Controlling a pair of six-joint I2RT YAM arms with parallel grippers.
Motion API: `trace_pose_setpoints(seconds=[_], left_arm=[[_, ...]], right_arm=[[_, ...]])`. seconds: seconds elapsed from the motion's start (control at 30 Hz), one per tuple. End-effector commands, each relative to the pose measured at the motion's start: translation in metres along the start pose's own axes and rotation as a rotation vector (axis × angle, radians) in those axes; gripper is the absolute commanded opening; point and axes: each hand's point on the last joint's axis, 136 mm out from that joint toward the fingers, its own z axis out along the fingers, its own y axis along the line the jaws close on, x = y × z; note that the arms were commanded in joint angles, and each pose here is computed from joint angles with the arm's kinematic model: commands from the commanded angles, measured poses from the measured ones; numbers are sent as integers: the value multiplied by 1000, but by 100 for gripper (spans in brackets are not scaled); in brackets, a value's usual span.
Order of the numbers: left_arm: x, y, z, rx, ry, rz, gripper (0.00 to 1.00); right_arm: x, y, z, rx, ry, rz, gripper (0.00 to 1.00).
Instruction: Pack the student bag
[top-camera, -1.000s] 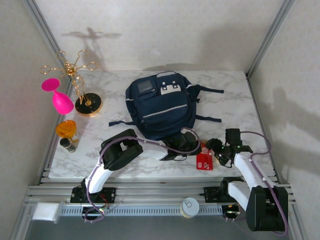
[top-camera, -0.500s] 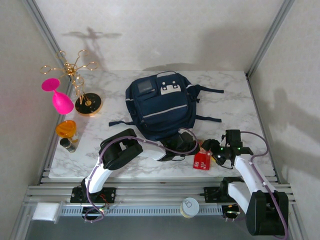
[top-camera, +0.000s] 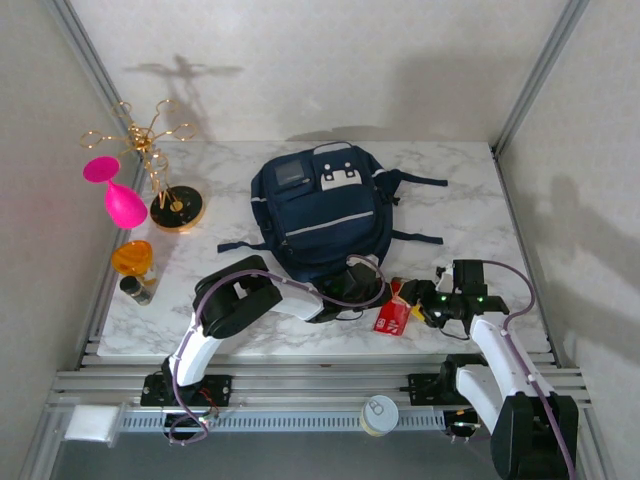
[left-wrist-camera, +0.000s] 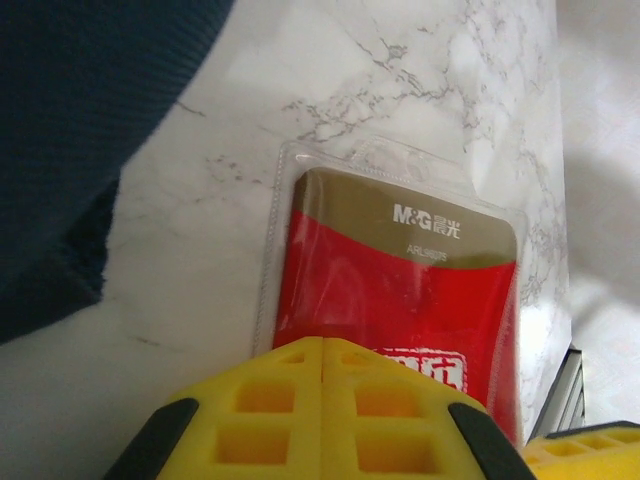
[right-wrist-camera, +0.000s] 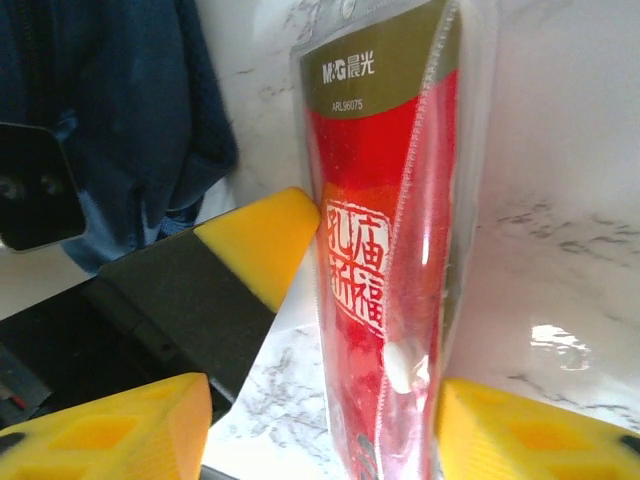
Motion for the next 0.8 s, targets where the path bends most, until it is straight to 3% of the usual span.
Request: trace_pose_setpoints(seconds=[0.0, 0.17, 0.43, 0.77], left_arm=[[1, 42, -9, -110, 0, -65, 0], [-1, 38, -11, -95, 2, -66, 0], [0, 27, -10, -51, 15, -74, 0], [-2, 17, -10, -39, 22, -56, 0]], right_arm=[[-1, 23, -1, -113, 17, -56, 54], [-2, 19, 1, -101, 6, -76, 44], [-2, 13, 13, -112, 35, -85, 36], [-8, 12, 17, -105, 24, -84, 17]])
